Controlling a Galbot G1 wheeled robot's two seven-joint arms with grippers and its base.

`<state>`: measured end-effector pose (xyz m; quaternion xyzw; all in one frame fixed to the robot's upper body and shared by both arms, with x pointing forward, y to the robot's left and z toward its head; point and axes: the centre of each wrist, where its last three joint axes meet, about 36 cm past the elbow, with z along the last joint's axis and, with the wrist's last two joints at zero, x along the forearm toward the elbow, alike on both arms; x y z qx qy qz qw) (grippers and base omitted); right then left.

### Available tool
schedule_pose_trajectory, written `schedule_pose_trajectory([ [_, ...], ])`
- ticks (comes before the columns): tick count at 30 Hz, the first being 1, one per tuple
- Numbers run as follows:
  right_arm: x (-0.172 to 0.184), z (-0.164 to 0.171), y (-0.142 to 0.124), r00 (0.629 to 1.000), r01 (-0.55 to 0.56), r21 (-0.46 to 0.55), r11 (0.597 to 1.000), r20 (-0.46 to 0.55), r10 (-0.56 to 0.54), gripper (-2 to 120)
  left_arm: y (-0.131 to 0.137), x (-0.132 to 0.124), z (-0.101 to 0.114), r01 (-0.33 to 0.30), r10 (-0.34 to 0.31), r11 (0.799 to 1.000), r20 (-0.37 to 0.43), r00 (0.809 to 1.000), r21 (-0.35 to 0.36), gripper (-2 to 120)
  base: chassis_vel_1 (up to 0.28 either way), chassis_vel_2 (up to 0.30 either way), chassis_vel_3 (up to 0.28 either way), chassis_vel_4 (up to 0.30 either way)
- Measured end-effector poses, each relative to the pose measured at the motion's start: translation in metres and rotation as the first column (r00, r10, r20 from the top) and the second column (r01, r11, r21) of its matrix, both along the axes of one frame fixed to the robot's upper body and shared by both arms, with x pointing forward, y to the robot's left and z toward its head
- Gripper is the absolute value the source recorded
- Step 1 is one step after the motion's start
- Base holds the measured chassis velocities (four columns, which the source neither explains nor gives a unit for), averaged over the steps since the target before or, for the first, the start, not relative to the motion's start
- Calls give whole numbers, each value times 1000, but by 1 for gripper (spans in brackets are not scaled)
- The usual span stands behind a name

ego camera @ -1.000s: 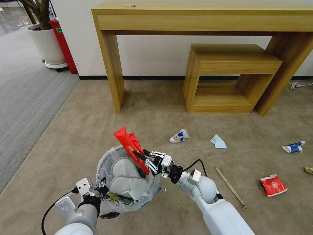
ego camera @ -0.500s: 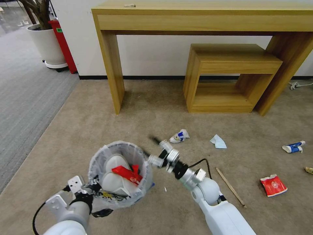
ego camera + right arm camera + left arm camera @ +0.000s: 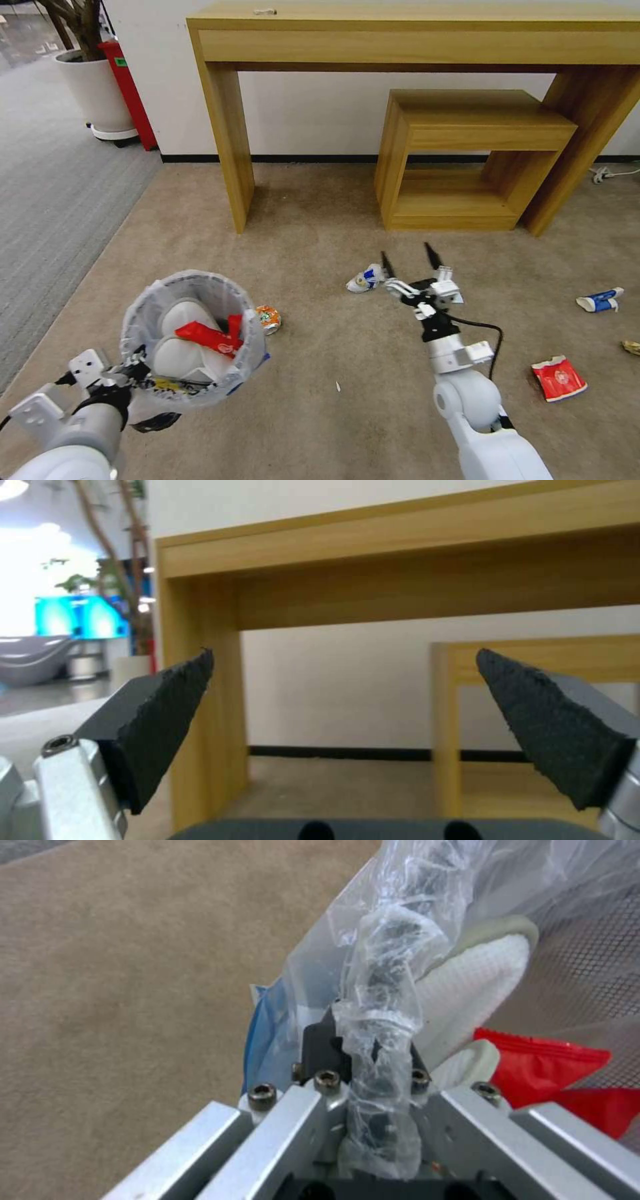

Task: Pick up the trash bin and place the garbage on the floor into it.

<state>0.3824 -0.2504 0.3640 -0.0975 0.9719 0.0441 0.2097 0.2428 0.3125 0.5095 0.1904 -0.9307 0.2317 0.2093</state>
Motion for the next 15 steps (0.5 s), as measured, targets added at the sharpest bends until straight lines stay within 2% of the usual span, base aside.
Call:
schedule_pose_trajectory([
  [6,-16,-9,-14,999,49,-1,999,6,-49,100,1,-2,0,-4,4,1000,-1,1000,-9,1,0,0,0,0],
  [12,-23,-15,-15,998,58,-16,998,19,-57,100,-2,-4,0,-1,1,1000,-6,1000,-13,1,0,0,0,0],
  [15,-23,-18,-13,998,60,-10,998,24,-59,100,6,-4,-2,-21,21,1000,-10,1000,0,1,0,0,0,0],
])
